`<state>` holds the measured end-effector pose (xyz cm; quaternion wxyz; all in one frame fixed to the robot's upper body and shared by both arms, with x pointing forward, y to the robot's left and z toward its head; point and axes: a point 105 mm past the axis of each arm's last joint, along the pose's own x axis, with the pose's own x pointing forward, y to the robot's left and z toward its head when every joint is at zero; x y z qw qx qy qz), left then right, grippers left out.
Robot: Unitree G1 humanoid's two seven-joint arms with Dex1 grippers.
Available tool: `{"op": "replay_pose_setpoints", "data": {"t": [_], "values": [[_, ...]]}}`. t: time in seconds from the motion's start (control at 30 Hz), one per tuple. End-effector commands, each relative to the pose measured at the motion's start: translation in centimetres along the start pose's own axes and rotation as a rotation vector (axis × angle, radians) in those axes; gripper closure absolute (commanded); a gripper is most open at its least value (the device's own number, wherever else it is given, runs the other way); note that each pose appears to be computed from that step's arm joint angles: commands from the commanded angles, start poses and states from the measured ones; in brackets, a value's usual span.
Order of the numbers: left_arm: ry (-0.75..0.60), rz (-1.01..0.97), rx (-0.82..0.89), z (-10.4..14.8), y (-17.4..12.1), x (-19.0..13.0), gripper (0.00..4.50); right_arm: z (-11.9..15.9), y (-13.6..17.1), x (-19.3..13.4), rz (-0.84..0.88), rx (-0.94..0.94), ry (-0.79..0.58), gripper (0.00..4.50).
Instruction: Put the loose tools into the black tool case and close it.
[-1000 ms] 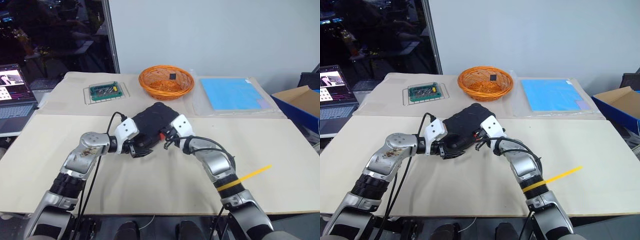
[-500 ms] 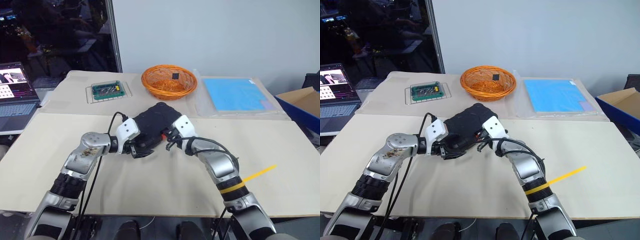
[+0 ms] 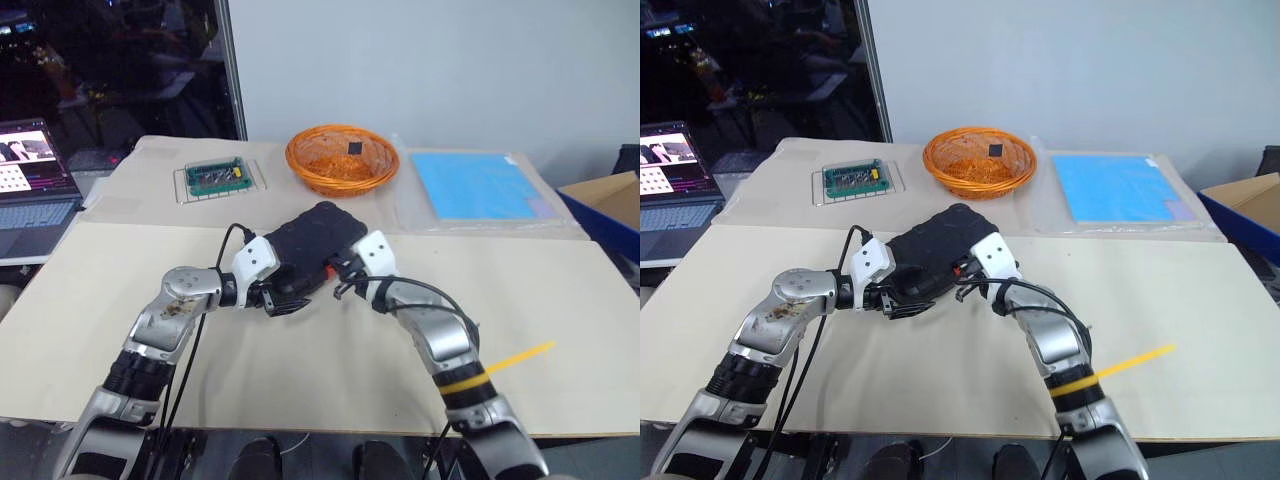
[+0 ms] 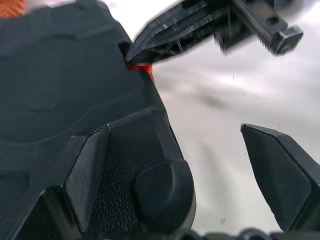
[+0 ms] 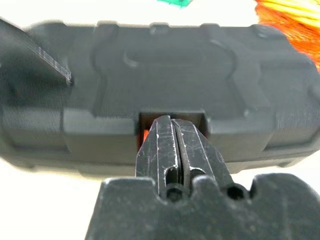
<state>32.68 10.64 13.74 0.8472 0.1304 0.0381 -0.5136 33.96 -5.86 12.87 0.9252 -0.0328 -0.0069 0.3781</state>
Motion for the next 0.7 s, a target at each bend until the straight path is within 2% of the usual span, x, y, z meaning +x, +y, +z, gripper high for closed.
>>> {"op": "replay_pose_setpoints", "data": {"t": [0.03,0.1,0.13,0.17,0.23,0.27,0.33,0.4,0.53,0.7], "values": [[-0.124,-0.018,-0.109,1.9,-0.4,-2.0,0.00,4.7,0.4,-3.6,0.067,-0.101,-0.096,3.70],[-0.143,-0.030,-0.135,2.2,-1.2,-3.5,0.00,5.1,1.0,-6.6,0.125,-0.131,-0.046,3.04],[-0.138,-0.028,-0.140,2.2,-1.4,-4.2,0.00,5.2,1.1,-7.8,0.139,-0.142,-0.019,2.49],[-0.131,-0.027,-0.149,2.1,-1.7,-5.0,0.00,5.1,1.1,-9.1,0.152,-0.155,0.014,2.26],[-0.113,-0.012,-0.168,1.8,-2.0,-6.3,0.00,4.9,1.0,-11.2,0.160,-0.181,0.079,1.45],[-0.103,0.000,-0.177,1.6,-2.1,-6.9,0.00,5.0,0.7,-12.1,0.147,-0.179,0.093,1.26],[-0.076,0.018,-0.199,1.1,-2.5,-8.2,0.00,5.1,0.0,-14.1,0.113,-0.187,0.127,0.46],[-0.032,0.048,-0.208,0.3,-3.0,-9.7,0.00,5.3,-0.7,-16.2,0.072,-0.207,0.166,0.03],[0.022,0.075,-0.216,-0.5,-3.9,-11.7,0.00,5.3,-1.1,-18.7,0.055,-0.239,0.223,0.03],[0.019,0.089,-0.232,-0.5,-3.7,-12.5,0.00,5.7,-1.3,-18.6,0.052,-0.260,0.227,0.03]]}}
